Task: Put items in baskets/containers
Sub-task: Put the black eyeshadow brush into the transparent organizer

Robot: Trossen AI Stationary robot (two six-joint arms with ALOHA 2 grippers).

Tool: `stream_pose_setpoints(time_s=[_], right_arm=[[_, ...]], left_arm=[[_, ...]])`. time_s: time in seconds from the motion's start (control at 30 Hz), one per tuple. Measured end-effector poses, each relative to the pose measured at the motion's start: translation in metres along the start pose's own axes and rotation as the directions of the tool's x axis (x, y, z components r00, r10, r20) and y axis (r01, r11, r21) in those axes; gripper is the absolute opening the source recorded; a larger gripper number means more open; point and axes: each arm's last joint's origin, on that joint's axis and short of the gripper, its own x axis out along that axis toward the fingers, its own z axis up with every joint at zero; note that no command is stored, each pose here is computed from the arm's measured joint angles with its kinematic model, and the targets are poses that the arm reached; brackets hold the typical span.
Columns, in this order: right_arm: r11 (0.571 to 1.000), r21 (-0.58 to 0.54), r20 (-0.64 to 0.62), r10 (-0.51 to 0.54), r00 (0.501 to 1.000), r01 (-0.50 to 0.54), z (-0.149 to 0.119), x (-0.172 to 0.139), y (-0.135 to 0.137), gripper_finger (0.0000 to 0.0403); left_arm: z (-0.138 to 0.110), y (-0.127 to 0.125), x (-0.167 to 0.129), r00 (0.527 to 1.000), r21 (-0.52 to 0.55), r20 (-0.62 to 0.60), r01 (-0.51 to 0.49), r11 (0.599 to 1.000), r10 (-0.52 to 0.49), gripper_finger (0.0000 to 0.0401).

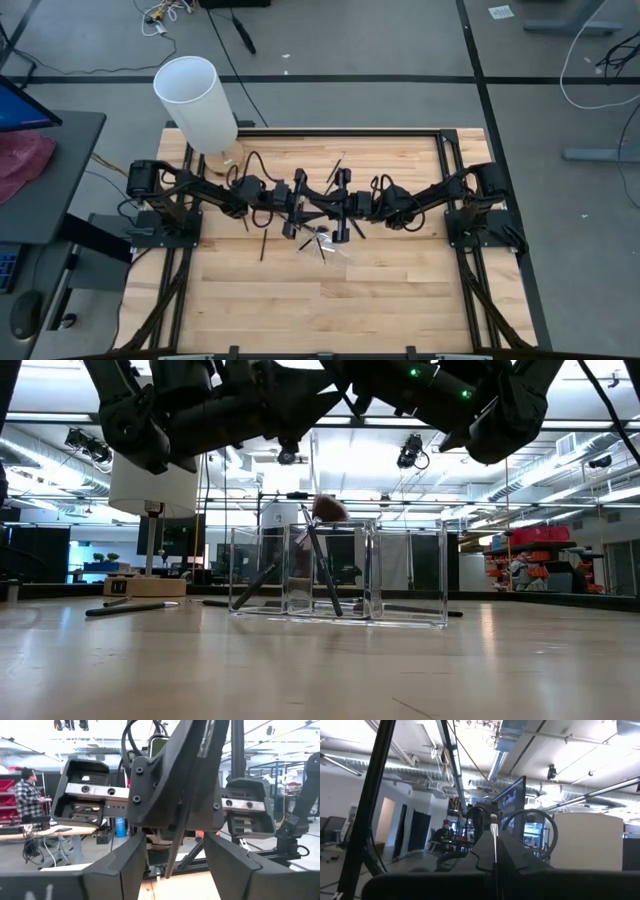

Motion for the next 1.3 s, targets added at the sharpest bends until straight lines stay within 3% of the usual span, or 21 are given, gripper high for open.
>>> stream_pose_setpoints(time_s=[0.23, 0.8, 1.03, 1.3], right_arm=[[0.999, -0.033, -0.016, 0.007, 1.000, -0.008, -0.001, 0.000, 0.002, 0.0007], [1.000, -0.016, -0.093, 0.013, 0.996, -0.014, -0.006, 0.000, 0.009, 0.0007], [0.996, 0.064, -0.155, -0.057, 0.986, 0.068, -0.011, -0.004, 0.014, 0.0030], [0.979, 0.158, -0.255, -0.087, 0.963, 0.130, -0.008, -0.031, 0.013, 0.0101]], left_arm=[[0.002, 0.001, 0.000, 0.999, 0.013, 0.021, -0.026, 1.000, 0.026, 0.0174], [0.006, 0.000, -0.001, 0.998, 0.038, 0.067, -0.019, 0.999, 0.016, 0.0015], [-0.001, 0.000, -0.001, 1.000, 0.031, 0.002, 0.003, 1.000, -0.003, 0.0009], [-0.010, 0.002, -0.001, 0.993, 0.014, -0.112, -0.043, 0.999, 0.044, 0.0009]])
